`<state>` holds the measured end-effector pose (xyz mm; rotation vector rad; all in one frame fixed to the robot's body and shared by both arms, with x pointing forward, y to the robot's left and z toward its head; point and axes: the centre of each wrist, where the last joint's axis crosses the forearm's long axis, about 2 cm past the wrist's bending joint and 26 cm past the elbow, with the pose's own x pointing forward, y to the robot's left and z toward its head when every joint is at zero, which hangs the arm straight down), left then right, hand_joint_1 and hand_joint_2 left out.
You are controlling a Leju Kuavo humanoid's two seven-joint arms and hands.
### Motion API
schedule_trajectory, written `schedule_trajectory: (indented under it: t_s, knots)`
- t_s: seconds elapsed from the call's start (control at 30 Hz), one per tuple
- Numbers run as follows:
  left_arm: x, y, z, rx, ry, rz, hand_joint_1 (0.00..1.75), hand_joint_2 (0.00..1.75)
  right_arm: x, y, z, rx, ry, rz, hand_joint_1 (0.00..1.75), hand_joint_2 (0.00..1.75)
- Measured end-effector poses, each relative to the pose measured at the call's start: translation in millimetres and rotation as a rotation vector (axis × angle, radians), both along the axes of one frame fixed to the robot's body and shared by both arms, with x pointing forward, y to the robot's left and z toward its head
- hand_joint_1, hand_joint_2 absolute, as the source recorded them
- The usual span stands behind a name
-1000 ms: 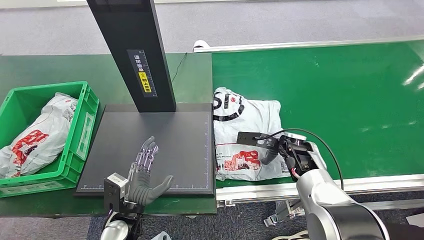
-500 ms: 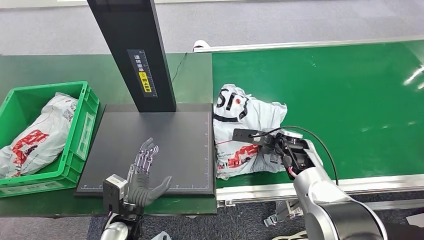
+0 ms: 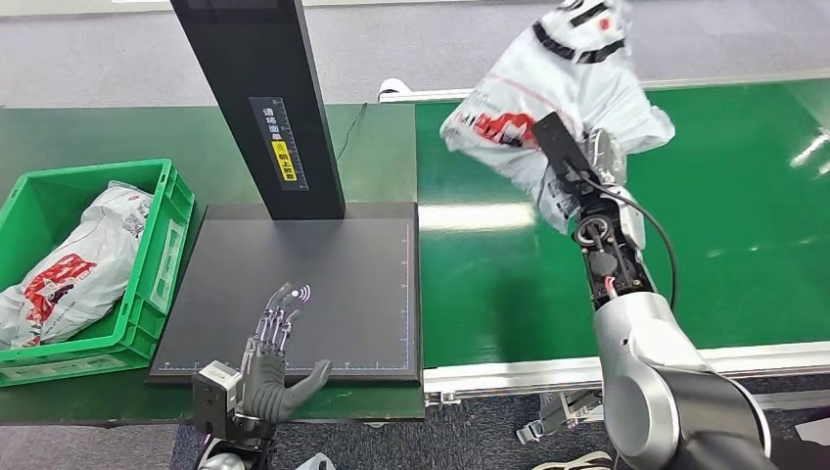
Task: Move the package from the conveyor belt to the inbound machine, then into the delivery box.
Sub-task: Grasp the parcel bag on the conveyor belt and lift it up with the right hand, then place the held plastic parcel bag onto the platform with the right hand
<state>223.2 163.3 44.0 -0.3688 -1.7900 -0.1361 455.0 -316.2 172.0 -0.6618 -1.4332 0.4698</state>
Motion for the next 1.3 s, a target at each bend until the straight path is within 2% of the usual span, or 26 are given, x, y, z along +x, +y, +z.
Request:
schedule_trajectory:
  t_s: [0.1,0.17,0.27,0.33,0.43,0.57,0.73,0.87,0.97,1.3]
  knots:
    - [-0.7,0,-0.8,0.001,-0.007,0.009,0.00,1.75,7,-10,16,0.081,-0.166,-0.053,1.75,1.75]
    - [-0.7,0,-1.4,0.002,-0.008,0.013,0.00,1.75,9,-13,24,0.132,-0.218,-0.045,1.75,1.75]
    - [0.0,0,-1.3,0.003,-0.009,0.016,0.00,1.75,11,-9,25,0.199,-0.204,0.044,1.75,1.75]
    - [1.5,-1,-0.4,0.003,-0.013,0.017,0.00,1.75,10,4,20,0.240,-0.171,0.153,1.75,1.75]
    - [3.3,-1,0.7,0.003,-0.018,0.017,0.00,1.75,3,36,6,0.280,-0.123,0.345,1.75,1.75]
    - [3.5,0,0.7,0.005,-0.020,0.017,0.00,1.75,-18,102,-22,0.333,-0.015,0.619,1.75,1.75]
    - [1.2,2,-0.9,0.010,-0.016,0.021,0.00,1.75,-53,174,-48,0.341,0.112,0.823,1.75,1.75]
    - [-0.4,4,-0.6,0.016,-0.018,0.028,0.00,1.75,-72,204,-57,0.338,0.187,0.871,1.75,1.75]
    - [-1.6,6,0.3,0.020,-0.015,0.038,0.00,1.75,-78,216,-57,0.323,0.250,0.873,1.75,1.75]
    - [-6.7,18,10.2,0.068,-0.057,0.201,0.00,1.75,-85,221,-62,0.384,0.398,0.907,1.75,1.75]
